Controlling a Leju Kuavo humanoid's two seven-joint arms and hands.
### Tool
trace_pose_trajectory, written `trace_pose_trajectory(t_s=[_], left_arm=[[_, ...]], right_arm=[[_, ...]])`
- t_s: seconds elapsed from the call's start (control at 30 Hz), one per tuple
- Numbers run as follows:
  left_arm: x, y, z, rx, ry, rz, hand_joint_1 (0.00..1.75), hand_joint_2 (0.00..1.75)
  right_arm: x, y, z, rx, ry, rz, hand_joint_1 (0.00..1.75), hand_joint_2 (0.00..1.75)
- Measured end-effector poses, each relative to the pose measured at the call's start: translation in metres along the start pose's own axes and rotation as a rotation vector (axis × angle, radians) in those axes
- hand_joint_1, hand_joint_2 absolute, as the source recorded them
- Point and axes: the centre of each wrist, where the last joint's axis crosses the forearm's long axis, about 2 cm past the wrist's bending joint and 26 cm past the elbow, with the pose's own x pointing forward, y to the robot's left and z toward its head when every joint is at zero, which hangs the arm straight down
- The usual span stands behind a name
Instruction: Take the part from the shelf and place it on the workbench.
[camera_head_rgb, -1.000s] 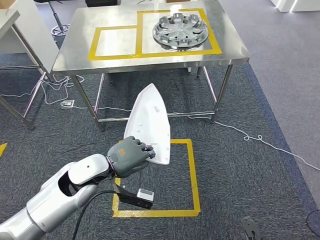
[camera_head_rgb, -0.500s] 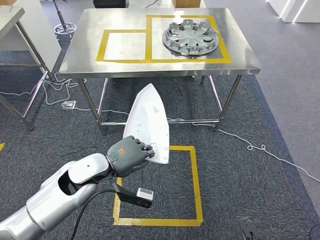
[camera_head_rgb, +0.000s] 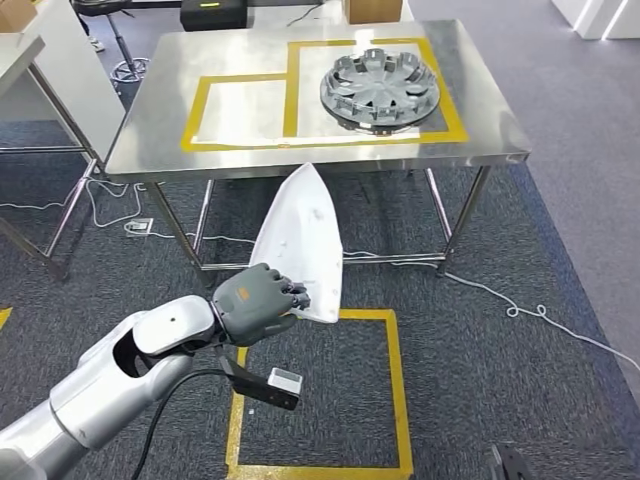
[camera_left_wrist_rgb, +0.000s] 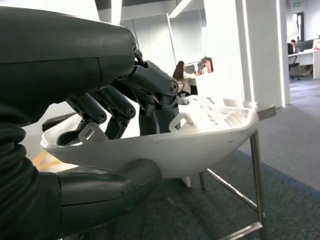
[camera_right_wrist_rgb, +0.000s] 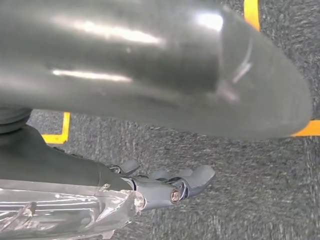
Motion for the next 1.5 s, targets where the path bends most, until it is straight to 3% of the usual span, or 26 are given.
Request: trace_pose_trajectory(t_s=[0.97, 1.5], left_arm=[[0.004, 0.002, -0.012, -0.015, -0.042, -0.005, 1.75, 1.75], [-0.001, -0.006, -0.003, -0.029, -0.012, 0.008, 1.75, 1.75]], right_arm=[[-0.005, 0.006, 0.000, -0.007, 0.063, 0.007, 0.00, 0.00], [-0.002, 0.009, -0.002, -0.011, 0.063, 0.016, 0.00, 0.00]])
